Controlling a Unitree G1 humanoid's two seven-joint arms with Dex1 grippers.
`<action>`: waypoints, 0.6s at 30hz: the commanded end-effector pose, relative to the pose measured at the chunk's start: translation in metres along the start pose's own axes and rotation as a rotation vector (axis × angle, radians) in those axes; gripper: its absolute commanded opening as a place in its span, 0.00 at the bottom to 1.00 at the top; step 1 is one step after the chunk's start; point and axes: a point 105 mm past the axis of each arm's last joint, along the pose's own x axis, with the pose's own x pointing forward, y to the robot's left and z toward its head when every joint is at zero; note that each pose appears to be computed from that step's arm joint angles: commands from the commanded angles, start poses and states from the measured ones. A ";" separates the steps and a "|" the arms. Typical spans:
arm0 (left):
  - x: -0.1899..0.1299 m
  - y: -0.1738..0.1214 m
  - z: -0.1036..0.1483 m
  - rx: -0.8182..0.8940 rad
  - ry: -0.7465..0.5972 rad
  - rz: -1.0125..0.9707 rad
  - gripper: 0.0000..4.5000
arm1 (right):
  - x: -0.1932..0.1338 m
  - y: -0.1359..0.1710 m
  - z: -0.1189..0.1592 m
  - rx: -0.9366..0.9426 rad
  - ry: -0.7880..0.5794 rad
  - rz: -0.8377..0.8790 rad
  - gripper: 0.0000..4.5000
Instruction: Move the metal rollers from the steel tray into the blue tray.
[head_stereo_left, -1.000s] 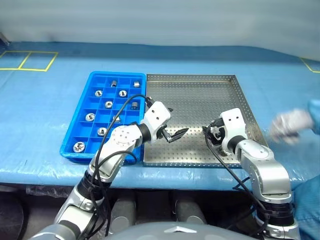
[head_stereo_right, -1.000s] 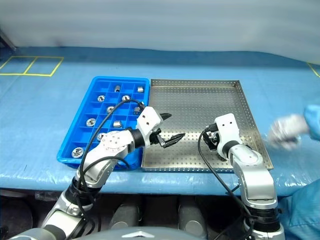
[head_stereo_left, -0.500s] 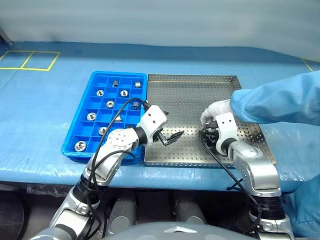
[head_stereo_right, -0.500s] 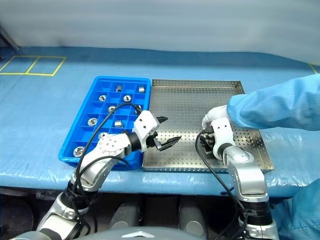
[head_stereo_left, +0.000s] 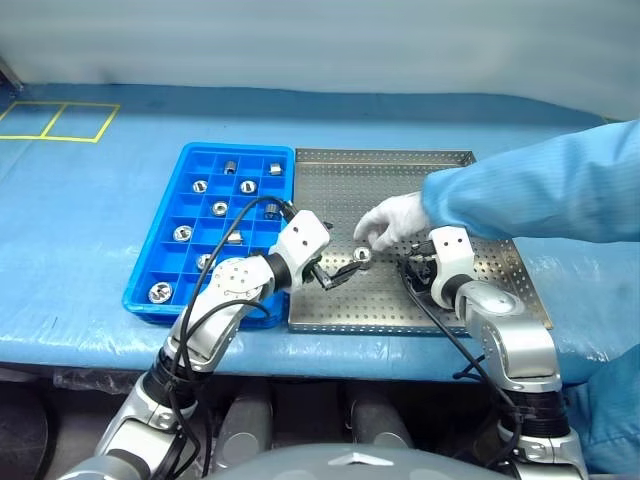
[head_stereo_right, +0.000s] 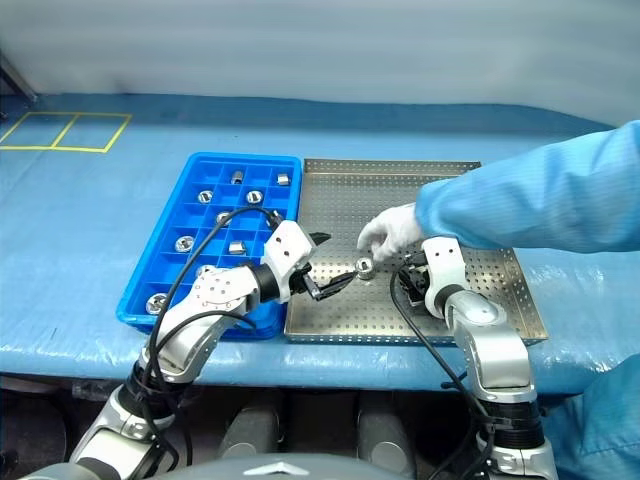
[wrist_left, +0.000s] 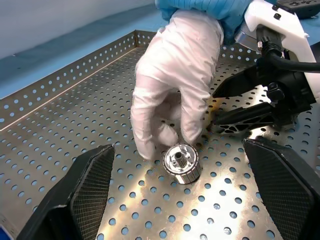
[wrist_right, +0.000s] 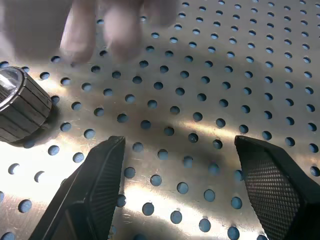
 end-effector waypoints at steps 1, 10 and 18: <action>-0.009 0.011 0.010 0.024 -0.031 0.053 1.00 | -0.004 0.009 0.025 0.001 -0.096 0.047 0.82; -0.018 0.019 0.003 0.015 -0.008 0.101 1.00 | 0.003 0.067 0.041 -0.012 -0.138 0.302 0.82; -0.022 0.019 0.002 0.014 0.000 0.123 1.00 | 0.027 0.066 0.028 -0.014 -0.082 0.274 0.82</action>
